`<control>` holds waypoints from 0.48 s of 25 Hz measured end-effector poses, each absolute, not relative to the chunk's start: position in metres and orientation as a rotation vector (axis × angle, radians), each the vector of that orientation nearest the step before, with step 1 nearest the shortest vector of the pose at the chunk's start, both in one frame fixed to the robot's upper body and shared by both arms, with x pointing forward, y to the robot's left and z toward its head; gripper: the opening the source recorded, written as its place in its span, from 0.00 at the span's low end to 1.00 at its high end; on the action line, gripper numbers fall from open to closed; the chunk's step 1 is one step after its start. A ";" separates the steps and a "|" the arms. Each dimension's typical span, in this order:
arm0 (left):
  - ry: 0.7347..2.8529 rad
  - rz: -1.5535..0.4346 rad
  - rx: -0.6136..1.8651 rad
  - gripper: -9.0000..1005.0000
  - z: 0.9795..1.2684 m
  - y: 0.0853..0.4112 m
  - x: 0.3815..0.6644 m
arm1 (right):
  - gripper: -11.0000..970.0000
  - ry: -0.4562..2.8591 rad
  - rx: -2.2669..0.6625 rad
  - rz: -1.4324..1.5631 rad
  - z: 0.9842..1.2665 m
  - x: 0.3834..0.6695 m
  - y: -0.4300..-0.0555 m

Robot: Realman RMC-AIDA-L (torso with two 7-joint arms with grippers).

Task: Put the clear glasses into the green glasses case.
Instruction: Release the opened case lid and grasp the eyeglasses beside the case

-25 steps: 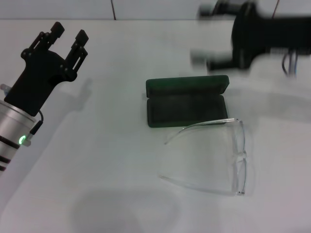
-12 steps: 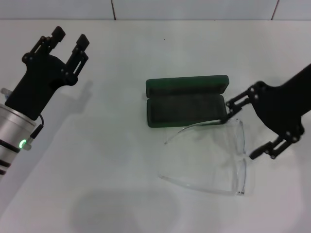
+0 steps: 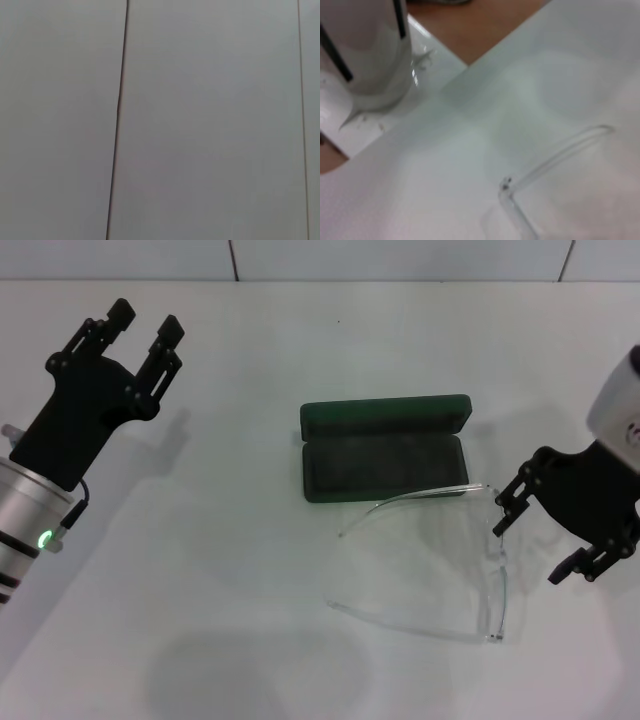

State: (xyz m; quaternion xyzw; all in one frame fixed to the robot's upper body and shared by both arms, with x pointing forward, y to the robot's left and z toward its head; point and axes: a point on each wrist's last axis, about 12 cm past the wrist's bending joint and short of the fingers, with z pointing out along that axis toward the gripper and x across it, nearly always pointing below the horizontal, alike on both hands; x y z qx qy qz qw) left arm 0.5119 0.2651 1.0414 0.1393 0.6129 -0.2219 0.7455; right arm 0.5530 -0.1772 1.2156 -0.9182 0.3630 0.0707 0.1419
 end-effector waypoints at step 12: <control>1.339 -0.478 0.297 0.57 1.042 0.267 0.512 | 0.64 0.911 -2.765 0.025 1.198 0.557 -0.157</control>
